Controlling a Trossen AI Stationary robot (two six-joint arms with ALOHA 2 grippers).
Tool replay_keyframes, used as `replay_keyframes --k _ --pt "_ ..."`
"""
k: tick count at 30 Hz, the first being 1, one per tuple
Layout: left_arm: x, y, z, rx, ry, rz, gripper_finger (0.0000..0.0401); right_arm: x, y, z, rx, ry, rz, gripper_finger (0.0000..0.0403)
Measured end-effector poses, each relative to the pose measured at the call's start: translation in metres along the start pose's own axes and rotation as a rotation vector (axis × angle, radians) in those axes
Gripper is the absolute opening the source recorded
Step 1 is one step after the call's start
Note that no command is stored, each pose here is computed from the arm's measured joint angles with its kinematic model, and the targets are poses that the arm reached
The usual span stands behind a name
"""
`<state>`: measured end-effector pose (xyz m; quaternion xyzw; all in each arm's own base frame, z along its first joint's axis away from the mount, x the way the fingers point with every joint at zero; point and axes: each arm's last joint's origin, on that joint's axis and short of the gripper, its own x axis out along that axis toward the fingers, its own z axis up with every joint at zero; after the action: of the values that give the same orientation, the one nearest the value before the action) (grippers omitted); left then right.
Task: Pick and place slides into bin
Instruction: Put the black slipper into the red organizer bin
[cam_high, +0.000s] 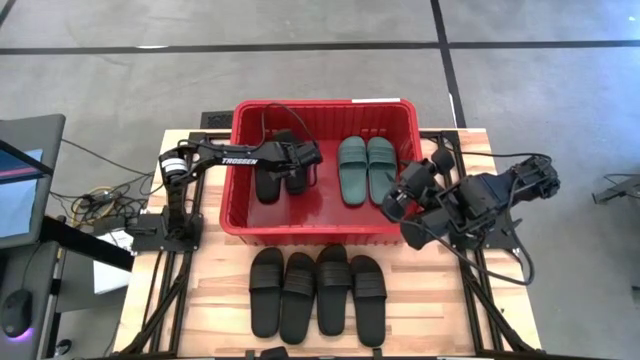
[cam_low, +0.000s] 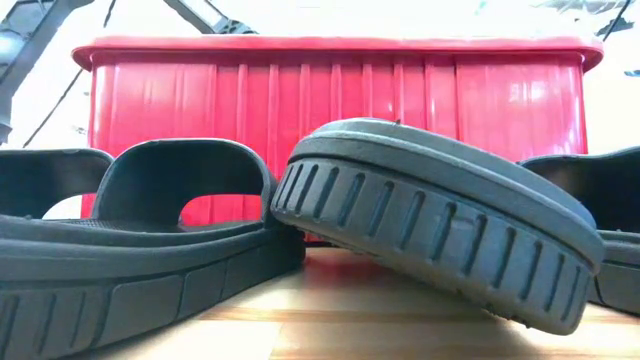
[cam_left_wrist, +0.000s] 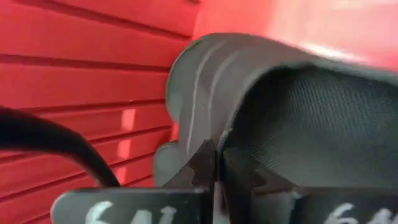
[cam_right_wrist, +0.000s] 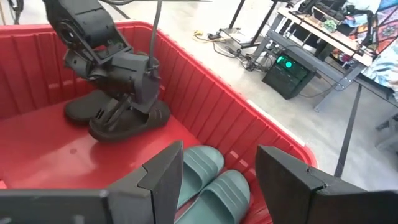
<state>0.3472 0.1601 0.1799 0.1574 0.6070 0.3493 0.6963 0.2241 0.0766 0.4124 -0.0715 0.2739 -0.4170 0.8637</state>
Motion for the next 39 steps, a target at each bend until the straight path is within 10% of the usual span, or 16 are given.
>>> replay_keyframes --k 18,39 --pt "-0.001 -0.003 -0.003 0.214 0.020 -0.042 0.0000 0.000 0.000 0.000 -0.005 0.001 -0.001 0.0186" --pt "0.011 -0.007 -0.006 0.185 0.058 -0.079 0.0000 0.000 0.000 0.000 -0.004 0.007 0.005 0.0186"
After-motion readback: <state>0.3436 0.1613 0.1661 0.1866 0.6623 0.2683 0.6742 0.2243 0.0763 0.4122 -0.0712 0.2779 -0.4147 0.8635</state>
